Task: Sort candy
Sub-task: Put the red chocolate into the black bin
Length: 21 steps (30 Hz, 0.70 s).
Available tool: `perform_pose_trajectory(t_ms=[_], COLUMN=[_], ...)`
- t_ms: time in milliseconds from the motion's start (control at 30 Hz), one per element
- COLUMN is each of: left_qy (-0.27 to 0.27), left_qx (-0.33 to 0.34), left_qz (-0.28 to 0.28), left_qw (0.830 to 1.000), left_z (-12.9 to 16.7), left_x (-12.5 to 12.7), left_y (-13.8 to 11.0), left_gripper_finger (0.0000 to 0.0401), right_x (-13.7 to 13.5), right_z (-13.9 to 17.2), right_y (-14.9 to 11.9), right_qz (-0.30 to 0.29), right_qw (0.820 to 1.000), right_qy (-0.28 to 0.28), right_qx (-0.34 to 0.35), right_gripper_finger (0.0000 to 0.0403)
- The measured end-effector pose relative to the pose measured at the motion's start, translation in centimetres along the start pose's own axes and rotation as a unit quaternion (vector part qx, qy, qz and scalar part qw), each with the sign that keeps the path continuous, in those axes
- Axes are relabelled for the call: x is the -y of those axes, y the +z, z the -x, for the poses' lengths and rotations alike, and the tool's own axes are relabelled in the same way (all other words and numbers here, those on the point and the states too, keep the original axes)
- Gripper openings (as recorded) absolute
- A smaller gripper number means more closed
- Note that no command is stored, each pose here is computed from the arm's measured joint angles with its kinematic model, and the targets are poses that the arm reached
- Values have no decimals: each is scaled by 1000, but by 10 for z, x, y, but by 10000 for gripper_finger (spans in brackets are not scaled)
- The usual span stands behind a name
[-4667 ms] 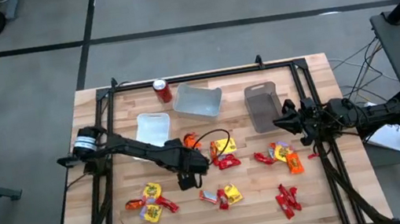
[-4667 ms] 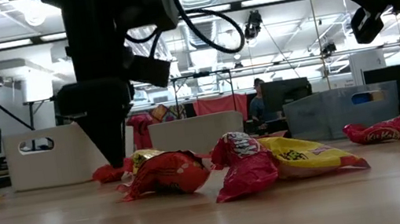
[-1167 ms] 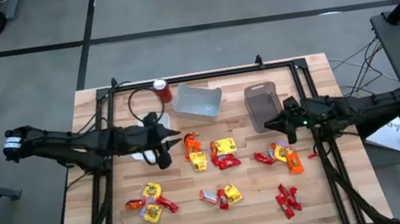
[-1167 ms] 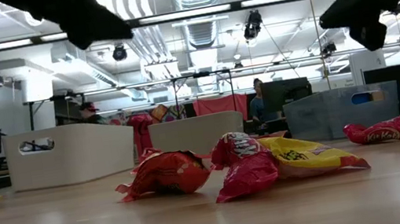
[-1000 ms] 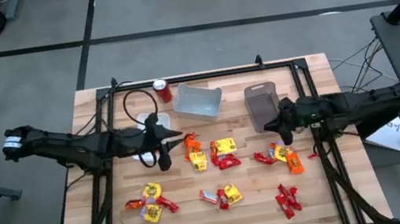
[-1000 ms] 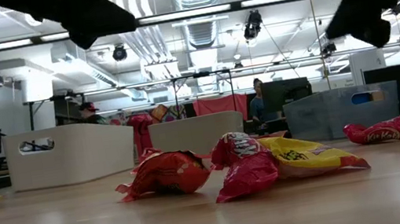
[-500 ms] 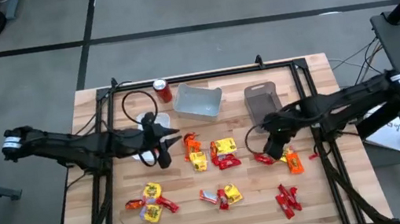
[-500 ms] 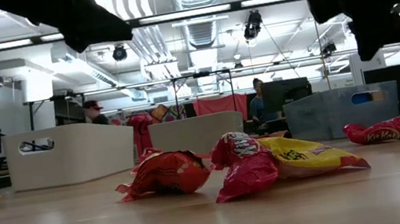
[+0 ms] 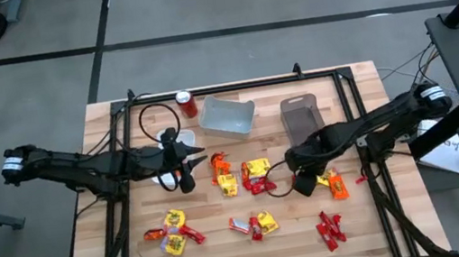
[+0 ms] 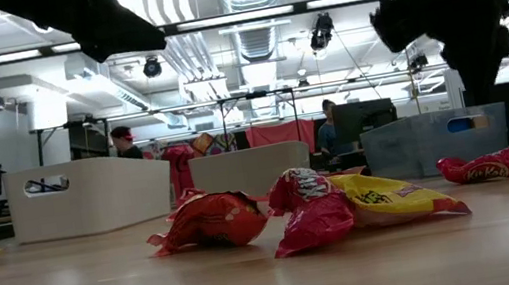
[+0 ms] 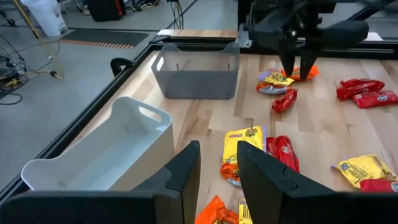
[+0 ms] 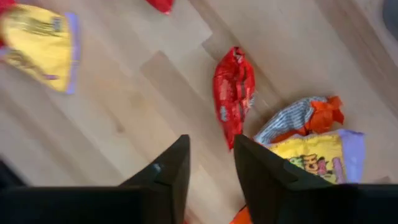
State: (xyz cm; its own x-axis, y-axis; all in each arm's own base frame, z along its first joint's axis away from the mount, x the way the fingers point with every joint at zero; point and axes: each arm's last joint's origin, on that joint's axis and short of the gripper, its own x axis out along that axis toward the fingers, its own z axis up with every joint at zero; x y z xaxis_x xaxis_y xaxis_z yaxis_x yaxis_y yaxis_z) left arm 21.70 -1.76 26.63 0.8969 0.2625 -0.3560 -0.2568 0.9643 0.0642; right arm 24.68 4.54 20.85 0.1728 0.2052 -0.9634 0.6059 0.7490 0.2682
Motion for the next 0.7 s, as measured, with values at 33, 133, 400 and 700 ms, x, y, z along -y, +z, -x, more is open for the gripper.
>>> perform_pose_trajectory(t_ms=[33, 133, 400, 700], left_qy=[0, 0, 0, 0], left_qx=[-2, -2, -5, -6], left_qz=[-1, -1, -2, -2], left_qw=[1000, 1000, 1000, 1000], left_z=[0, 0, 0, 0], left_x=[0, 0, 0, 0], left_y=[0, -1, -1, -1], left_gripper_finger=[91, 91, 91, 91], right_x=[-1, -3, -3, -4], right_z=[-4, -18, -51, -64], right_y=[2, 5, 9, 10], right_qz=[2, 15, 26, 44], right_qw=[1000, 999, 995, 992], right_qy=[-7, -27, -74, -91], right_qx=[-6, -24, -68, -76], right_gripper_finger=[142, 166, 171, 133])
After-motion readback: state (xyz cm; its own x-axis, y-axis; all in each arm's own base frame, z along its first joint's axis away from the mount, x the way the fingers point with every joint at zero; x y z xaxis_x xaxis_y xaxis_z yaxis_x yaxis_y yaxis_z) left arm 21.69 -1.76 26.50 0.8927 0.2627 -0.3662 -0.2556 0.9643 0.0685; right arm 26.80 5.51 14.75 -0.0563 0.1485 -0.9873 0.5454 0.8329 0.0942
